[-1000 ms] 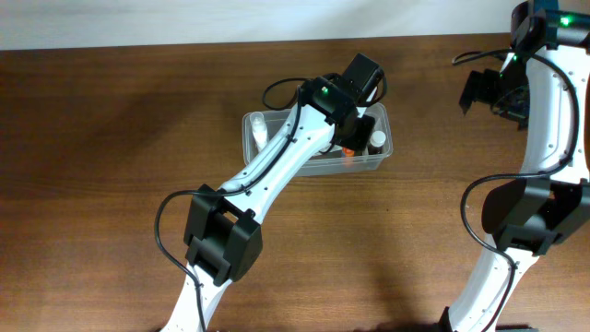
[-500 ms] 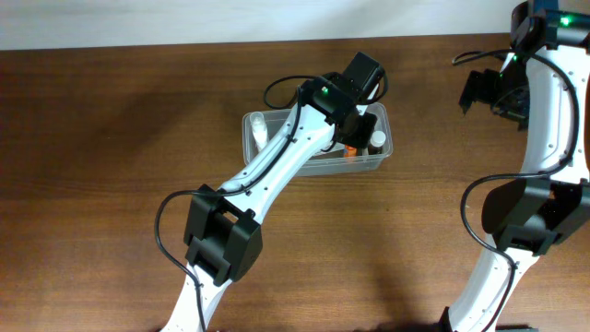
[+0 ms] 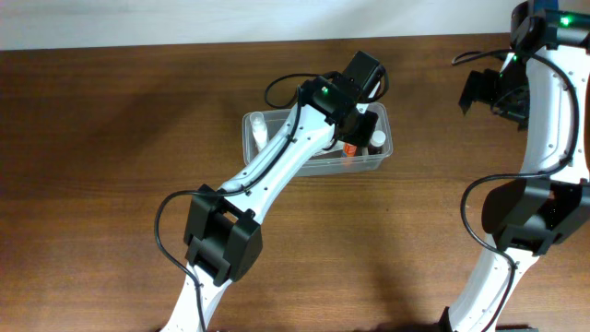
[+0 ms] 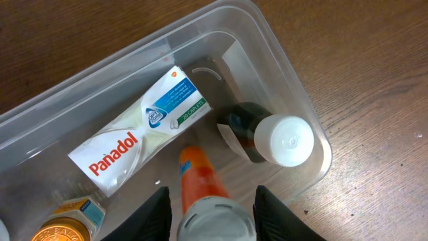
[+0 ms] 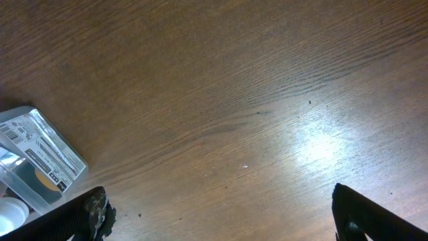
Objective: Pack container
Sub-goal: 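Lower the orange tube upright into the container's right side, then open the left gripper and withdraw it away from the container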
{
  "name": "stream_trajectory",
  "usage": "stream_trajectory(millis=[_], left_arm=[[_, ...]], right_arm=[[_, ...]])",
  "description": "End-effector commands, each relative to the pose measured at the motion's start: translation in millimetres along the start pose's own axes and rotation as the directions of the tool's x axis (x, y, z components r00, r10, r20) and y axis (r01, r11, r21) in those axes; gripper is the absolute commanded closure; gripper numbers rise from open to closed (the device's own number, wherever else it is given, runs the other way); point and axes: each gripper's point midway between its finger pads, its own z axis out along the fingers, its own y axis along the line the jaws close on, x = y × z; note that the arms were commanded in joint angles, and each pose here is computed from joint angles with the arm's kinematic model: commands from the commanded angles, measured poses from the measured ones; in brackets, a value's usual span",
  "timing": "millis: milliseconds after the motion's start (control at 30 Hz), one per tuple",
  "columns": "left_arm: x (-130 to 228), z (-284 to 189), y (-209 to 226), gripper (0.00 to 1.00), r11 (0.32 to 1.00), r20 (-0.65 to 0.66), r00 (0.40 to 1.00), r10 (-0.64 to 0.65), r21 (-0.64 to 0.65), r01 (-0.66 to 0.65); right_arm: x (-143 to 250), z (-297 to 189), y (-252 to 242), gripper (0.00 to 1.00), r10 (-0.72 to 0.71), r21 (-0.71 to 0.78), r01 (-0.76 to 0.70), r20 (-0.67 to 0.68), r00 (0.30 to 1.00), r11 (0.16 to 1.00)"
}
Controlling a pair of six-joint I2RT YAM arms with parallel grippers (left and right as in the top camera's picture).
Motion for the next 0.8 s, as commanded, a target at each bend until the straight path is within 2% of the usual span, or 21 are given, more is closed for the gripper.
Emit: stream_trajectory(millis=[0,167,267,533,667,700,767], left_arm=[[-1.8,-2.4,-1.8,0.60,1.000,0.005,1.000,0.010,0.018,-0.011],[-2.0,-2.4,-1.8,0.59,1.000,0.006,1.000,0.011,0.018,-0.011],[-6.1,-2.6,0.6,0.43,1.000,0.023,1.000,0.012,0.009,-0.012],[-27.8,-17.1,20.7,0.35,1.000,0.083,0.997,0.003,0.000,-0.003],[-42.0,-40.7,44.9,0.14,0.999,0.116,0.993,-0.037,-0.016,0.039],[-46.8,-51.1,55.2,0.06,0.998,0.130,0.990,-0.053,-0.026,0.057],[-53.6,-69.0,75.0,0.01,0.994,0.155,0.985,-0.078,-0.059,0.088]], right_arm=[[-1.0,-1.2,-4.3,0.02,0.015,0.010,-0.015,0.006,1.000,1.000],[-1.0,-1.2,-4.3,0.02,0.015,0.010,-0.015,0.006,1.000,1.000],[-1.0,-1.2,-4.3,0.02,0.015,0.010,-0.015,0.006,1.000,1.000],[-1.0,-1.2,-4.3,0.02,0.015,0.010,-0.015,0.006,1.000,1.000],[-1.0,-1.2,-4.3,0.02,0.015,0.010,-0.015,0.006,1.000,1.000],[-1.0,-1.2,-4.3,0.01,0.015,0.010,-0.015,0.006,1.000,1.000],[-1.0,-1.2,-4.3,0.02,0.015,0.010,-0.015,0.006,1.000,1.000]])
